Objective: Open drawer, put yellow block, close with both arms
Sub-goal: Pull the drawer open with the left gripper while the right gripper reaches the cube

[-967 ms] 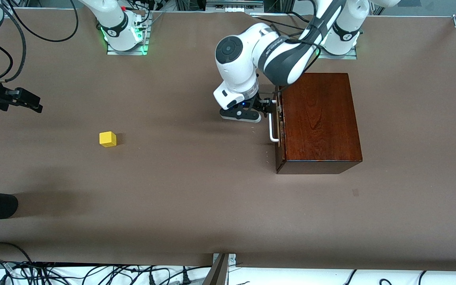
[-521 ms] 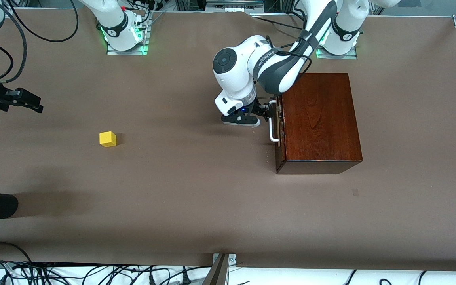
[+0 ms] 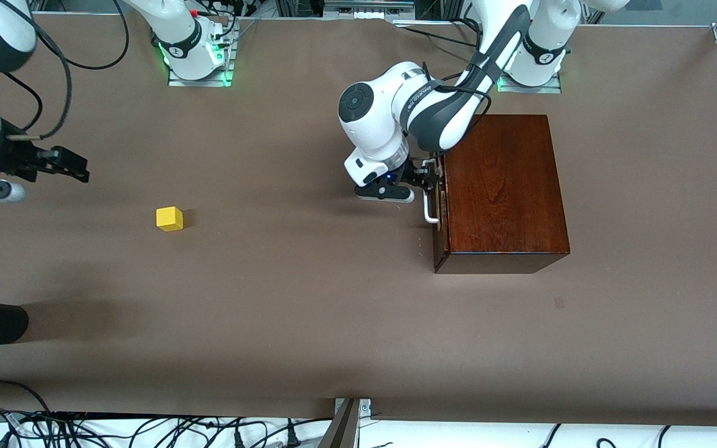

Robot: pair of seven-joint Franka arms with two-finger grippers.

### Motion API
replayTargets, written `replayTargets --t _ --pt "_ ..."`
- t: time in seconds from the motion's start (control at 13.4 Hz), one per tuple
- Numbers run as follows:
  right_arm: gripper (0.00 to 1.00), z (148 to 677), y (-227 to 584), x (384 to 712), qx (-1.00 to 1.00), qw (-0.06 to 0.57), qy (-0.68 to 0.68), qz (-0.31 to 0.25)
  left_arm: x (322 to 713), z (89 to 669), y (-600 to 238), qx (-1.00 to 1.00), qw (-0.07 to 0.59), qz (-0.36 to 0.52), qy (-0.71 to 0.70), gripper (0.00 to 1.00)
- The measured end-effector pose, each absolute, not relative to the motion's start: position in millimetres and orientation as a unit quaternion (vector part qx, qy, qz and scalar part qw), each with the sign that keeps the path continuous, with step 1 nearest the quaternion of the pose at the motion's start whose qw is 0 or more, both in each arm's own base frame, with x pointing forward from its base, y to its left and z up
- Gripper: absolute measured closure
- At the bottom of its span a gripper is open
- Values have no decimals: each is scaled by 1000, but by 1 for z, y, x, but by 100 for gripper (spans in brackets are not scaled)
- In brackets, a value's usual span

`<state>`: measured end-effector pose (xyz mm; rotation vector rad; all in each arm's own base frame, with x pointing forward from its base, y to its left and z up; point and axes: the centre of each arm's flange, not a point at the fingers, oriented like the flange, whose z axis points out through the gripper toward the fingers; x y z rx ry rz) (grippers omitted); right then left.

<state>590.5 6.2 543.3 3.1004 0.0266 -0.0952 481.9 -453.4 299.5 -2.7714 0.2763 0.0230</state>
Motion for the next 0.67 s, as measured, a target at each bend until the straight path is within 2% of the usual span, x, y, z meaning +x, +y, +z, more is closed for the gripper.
replayTargets --t 0.45,0.67 --pt "0 477 9 596 998 16 55 -36 479 280 -449 -978 183 17 100 0" --pt "0 444 13 594 996 -13 77 -32 480 278 -449 -978 182 16 97 0"
